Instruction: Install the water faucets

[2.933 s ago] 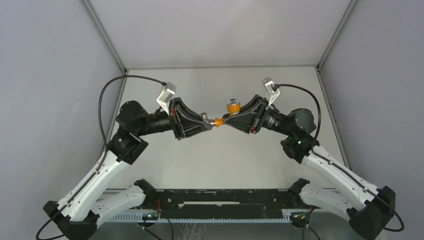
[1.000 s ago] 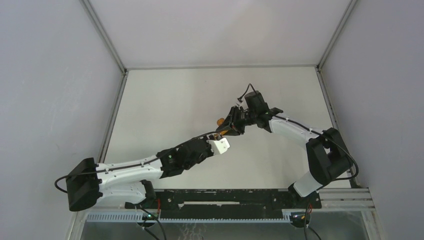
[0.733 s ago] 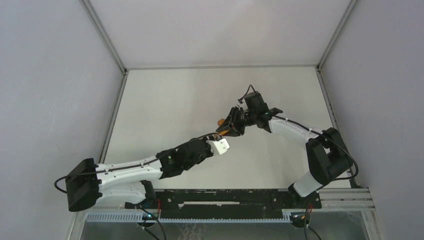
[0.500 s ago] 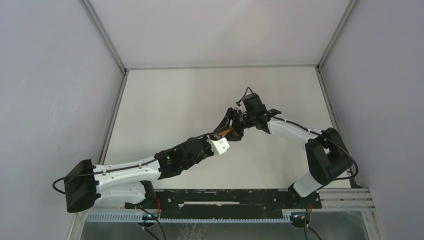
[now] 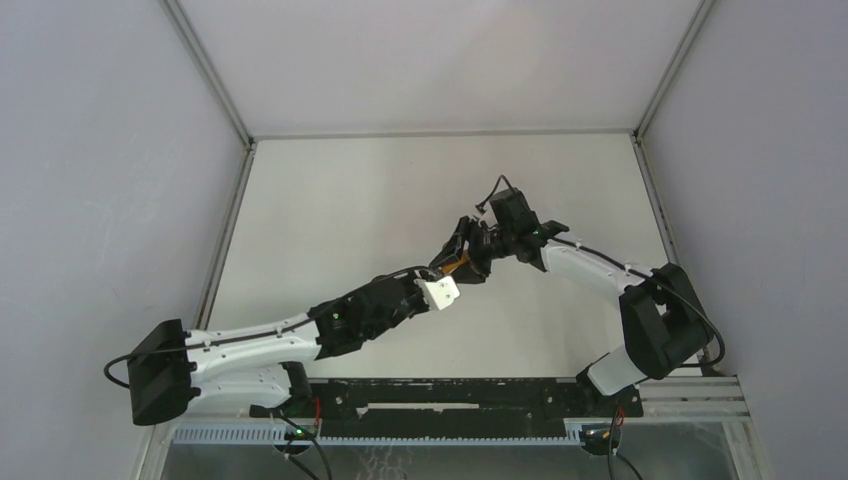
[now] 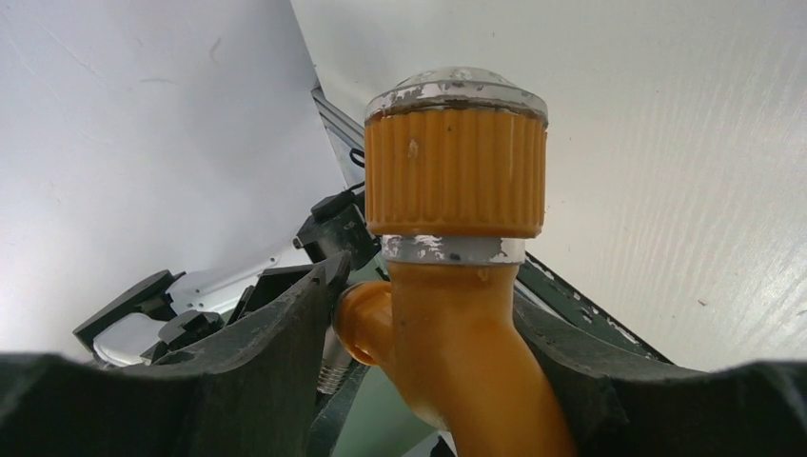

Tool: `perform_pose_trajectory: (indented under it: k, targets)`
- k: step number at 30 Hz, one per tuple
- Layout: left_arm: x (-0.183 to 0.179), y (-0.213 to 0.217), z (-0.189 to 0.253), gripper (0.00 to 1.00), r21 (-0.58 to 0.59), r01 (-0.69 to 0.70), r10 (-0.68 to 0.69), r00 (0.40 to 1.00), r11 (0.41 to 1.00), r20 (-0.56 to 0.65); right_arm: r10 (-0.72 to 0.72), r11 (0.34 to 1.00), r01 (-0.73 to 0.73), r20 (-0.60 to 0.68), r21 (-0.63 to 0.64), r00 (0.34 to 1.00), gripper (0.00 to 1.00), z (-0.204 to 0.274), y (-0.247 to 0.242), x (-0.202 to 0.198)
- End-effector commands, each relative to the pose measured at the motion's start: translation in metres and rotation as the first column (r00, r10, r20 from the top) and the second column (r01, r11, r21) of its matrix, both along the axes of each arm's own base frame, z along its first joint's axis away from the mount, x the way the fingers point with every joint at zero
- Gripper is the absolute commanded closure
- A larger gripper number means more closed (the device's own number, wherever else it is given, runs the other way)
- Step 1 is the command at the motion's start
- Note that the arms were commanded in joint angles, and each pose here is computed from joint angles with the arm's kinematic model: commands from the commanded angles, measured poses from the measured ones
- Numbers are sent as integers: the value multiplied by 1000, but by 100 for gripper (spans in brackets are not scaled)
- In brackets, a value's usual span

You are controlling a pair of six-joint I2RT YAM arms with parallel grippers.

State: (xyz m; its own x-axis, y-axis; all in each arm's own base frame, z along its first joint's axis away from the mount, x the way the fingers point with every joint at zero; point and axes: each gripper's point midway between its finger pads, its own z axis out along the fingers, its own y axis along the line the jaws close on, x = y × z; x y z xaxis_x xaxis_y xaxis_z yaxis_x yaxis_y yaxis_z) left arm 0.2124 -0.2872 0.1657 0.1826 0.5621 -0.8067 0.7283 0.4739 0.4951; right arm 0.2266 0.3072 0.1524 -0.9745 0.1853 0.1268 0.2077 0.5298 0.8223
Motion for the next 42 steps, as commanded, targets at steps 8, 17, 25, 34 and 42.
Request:
perform_pose_trajectory:
  k: [8,17,25,34,42]
  targets:
    - [0,0,18,100,-137,7,-9,1000,990,-13,-11,998,5,99,63,995,31,27,-5,0]
    - [2,6,13,100,-183,-11,-4,997,983,-81,-10,998,-4,199,69,980,22,49,-18,-7]
    - [3,21,34,100,-312,-38,-15,986,949,-166,-23,995,-24,459,94,888,23,98,-55,-12]
    - [-25,34,96,100,-524,21,-232,911,852,-341,-72,983,-133,934,126,350,24,150,-79,-24]
    - [-60,41,153,100,-636,91,-404,837,766,-367,-80,950,-256,933,177,350,15,165,-72,-24]
